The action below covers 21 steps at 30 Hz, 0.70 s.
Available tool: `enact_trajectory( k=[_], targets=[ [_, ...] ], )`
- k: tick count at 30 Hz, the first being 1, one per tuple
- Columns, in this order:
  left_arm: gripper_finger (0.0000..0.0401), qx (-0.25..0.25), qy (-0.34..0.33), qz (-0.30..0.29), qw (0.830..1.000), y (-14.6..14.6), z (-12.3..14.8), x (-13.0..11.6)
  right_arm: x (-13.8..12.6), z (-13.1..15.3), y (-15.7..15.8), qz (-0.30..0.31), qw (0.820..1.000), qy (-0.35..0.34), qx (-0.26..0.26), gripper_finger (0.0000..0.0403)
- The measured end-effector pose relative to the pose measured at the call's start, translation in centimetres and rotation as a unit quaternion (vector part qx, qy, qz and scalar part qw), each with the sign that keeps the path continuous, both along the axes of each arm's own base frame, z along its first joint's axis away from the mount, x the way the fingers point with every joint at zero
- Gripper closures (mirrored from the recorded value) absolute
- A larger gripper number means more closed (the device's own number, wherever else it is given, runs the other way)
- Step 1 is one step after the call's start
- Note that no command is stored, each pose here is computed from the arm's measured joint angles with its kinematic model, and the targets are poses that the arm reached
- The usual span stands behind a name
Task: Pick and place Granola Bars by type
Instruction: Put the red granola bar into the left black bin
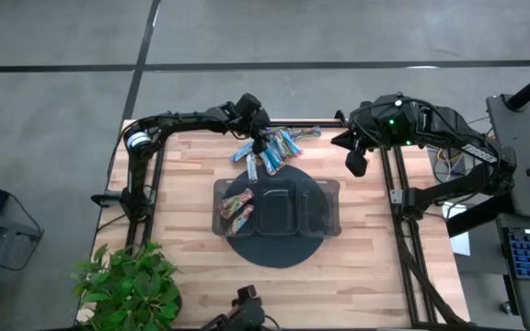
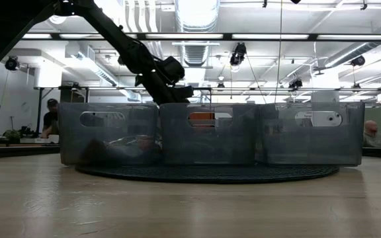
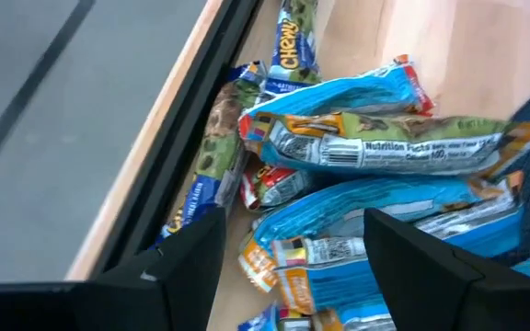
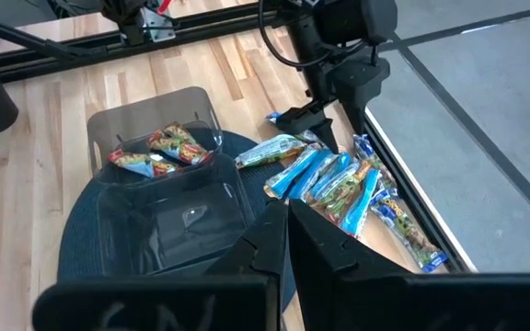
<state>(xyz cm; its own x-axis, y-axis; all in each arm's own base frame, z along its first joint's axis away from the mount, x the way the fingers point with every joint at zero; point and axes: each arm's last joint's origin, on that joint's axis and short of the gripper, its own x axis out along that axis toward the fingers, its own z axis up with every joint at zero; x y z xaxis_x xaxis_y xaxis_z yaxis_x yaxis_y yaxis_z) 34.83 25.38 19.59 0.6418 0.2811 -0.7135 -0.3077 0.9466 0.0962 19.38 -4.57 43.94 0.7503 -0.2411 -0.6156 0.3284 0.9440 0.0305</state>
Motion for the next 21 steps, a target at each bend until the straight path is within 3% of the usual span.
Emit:
enact_trajectory(
  k=[3, 8, 12, 21],
  targets=[
    [0.0163, 0.013, 0.001, -0.030, 0.999, 0.1, -0.1, 0.0, 0.0, 0.0, 0.0, 0.000, 1.000, 0.000, 0.001, 0.0394],
    [0.0163, -0.006, -0.006, -0.064, 0.998, 0.2, -1.2, 0.3, 0.0, 0.0, 0.0, -0.001, 1.000, -0.001, 0.001, 0.0394],
    [0.0163, 0.020, 0.005, -0.077, 0.997, 0.4, -1.9, 0.5, 0.0, 0.0, 0.0, -0.001, 1.000, 0.000, 0.001, 0.0394],
    [0.0163, 0.067, 0.009, -0.047, 0.997, 0.9, -1.5, 1.0, 0.0, 0.0, 0.0, -0.003, 1.000, -0.001, 0.003, 0.0394]
  ],
)
